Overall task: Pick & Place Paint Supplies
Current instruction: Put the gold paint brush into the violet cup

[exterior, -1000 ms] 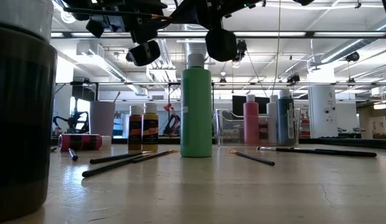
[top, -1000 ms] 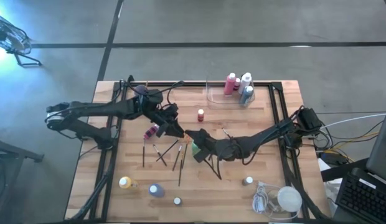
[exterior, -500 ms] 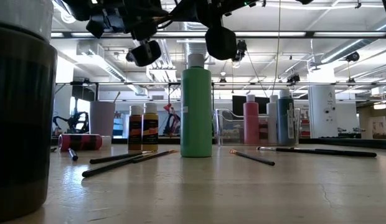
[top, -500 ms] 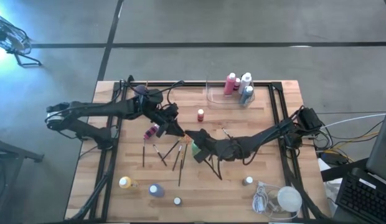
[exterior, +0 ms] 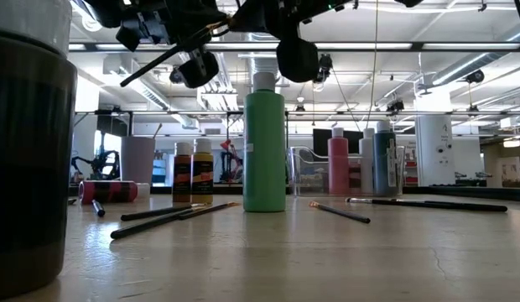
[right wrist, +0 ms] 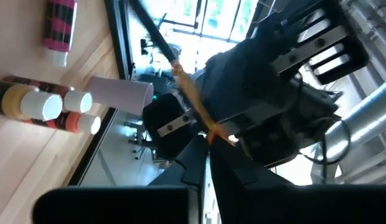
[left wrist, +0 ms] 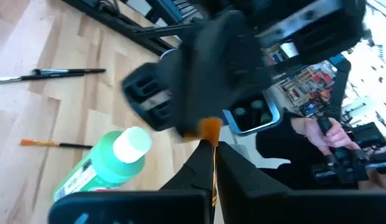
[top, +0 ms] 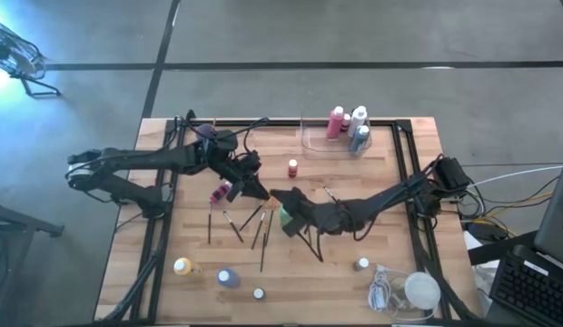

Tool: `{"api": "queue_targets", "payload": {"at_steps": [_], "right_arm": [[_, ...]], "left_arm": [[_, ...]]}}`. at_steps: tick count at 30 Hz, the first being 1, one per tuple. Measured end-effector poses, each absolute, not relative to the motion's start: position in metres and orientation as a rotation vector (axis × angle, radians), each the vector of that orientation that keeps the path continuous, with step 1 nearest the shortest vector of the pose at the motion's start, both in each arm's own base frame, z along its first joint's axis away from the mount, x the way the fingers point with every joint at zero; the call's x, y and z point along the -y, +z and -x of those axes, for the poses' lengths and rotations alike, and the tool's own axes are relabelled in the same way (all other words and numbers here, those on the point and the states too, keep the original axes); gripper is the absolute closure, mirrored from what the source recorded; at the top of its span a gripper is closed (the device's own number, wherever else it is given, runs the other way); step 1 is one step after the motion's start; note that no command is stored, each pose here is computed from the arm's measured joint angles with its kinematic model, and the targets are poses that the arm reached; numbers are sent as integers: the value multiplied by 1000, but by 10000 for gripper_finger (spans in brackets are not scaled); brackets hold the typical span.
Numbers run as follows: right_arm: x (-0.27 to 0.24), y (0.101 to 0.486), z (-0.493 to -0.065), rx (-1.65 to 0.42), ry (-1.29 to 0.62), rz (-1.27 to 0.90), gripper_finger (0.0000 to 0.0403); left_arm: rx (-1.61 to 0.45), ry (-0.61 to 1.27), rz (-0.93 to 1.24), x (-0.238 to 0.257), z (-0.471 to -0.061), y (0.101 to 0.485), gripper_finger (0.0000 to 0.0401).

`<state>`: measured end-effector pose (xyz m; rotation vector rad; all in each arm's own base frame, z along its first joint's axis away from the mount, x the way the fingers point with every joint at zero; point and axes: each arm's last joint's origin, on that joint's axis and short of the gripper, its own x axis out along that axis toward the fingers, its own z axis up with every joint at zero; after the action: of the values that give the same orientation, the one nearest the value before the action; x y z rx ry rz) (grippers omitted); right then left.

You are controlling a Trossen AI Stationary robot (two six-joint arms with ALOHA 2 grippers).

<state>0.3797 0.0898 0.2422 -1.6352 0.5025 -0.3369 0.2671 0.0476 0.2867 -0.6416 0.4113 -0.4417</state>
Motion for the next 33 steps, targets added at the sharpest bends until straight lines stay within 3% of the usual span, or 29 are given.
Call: {"api": "queue_targets", "payload": {"at_steps": [5,11,20,25,33], "right_arm": [[-88,247,-378,-521,-420,1590,325],[-79,261,-372,-544,-663,1317,258],[-48,275,-357,-534,-829,1016,210],[-31,273,-345,-543,-667,855,200],[1,283,-318,-503,-67,339,202]], "left_arm": [[-408,-443,640,-48,-267,287,396],[-394,-446,618,-47,-264,291,396],[-301,-454,541,-44,-246,313,396],[-227,-441,491,-42,-230,330,395],[-60,-417,305,-37,-207,367,396]]}}
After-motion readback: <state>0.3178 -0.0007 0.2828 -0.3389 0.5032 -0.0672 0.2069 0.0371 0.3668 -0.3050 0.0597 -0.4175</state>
